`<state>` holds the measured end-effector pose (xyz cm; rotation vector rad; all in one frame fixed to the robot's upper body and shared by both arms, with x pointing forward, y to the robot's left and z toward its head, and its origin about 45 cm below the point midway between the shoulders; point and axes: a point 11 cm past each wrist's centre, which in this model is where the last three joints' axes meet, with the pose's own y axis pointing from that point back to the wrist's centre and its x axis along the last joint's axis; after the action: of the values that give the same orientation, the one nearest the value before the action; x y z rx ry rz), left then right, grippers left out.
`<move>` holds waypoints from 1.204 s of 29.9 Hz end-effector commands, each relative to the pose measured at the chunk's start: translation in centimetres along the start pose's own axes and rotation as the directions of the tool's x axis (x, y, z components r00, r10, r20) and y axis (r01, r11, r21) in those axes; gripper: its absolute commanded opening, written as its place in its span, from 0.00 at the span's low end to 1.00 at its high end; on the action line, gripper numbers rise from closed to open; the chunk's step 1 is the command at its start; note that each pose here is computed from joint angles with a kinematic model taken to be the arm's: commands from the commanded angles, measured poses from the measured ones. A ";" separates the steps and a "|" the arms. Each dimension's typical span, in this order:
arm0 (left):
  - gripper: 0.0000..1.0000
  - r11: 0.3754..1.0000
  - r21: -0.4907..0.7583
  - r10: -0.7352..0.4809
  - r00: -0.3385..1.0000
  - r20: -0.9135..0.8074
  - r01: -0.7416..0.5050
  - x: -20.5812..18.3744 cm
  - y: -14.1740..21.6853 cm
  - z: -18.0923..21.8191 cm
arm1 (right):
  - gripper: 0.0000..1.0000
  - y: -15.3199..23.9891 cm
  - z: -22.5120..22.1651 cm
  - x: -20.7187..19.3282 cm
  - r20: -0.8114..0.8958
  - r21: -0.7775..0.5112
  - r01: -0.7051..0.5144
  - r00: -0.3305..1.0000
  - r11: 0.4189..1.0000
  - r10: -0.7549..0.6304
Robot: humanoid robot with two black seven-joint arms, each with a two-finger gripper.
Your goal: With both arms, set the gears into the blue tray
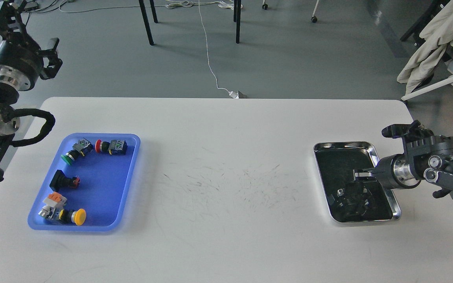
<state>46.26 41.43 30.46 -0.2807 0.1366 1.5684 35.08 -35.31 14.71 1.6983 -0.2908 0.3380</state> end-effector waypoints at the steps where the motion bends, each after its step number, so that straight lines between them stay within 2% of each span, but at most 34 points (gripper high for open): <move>1: 0.98 1.000 0.001 0.003 1.000 0.002 -0.003 0.1 0.0 0.0 | 0.16 0.0 0.0 0.1 0.000 0.003 -0.002 1.000 1.000 0.002; 4: 0.98 1.000 0.000 0.002 1.000 0.002 -0.002 0.1 0.0 0.1 | 0.02 0.1 -0.4 0.2 -0.002 0.024 -0.004 1.000 1.000 0.004; 13: 0.98 1.000 -0.001 0.004 1.000 0.003 -0.004 0.2 0.0 0.1 | 0.02 2.0 -2.8 3.5 -0.035 0.075 -0.069 0.997 0.995 0.072; 20: 0.98 1.000 -0.003 0.004 1.000 0.003 -0.004 0.2 0.0 0.2 | 0.02 5.6 -7.4 7.8 -0.046 0.187 -0.156 0.985 0.970 0.168; 25: 0.98 1.000 -0.005 0.003 1.000 0.002 -0.003 0.1 0.0 0.3 | 0.03 7.0 -10.0 8.6 -0.021 0.258 -0.158 0.985 0.953 0.169; 27: 0.98 1.000 -0.006 0.002 1.000 0.002 -0.002 0.1 -0.1 0.3 | 0.12 7.0 -10.2 8.6 -0.023 0.262 -0.155 0.986 0.953 0.167; 28: 0.98 1.000 -0.007 0.003 1.000 0.002 -0.003 0.1 -0.1 0.4 | 0.21 7.0 -10.3 8.5 -0.024 0.265 -0.150 0.986 0.953 0.162; 29: 0.98 1.000 -0.007 0.003 1.000 0.002 -0.003 0.1 -0.1 0.4 | 0.36 7.0 -10.3 8.5 -0.024 0.265 -0.150 0.986 0.953 0.162; 30: 0.98 1.000 -0.007 0.003 1.000 0.002 -0.003 0.1 -0.1 0.4 | 0.70 7.1 -10.4 8.6 -0.022 0.266 -0.154 0.986 0.952 0.166; 31: 0.98 1.000 -0.007 0.003 1.000 0.002 -0.003 0.1 -0.1 0.4 | 0.94 7.1 -10.3 8.5 -0.021 0.266 -0.151 0.986 0.952 0.163; 36: 0.98 1.000 -0.009 0.004 1.000 0.003 -0.004 0.1 -0.1 0.5 | 0.96 7.0 -8.4 7.5 -0.012 0.228 -0.120 0.992 0.966 0.126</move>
<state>46.33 41.62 30.87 -0.2860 0.1290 1.5718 39.36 -26.79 25.62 1.9225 -0.3568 0.5326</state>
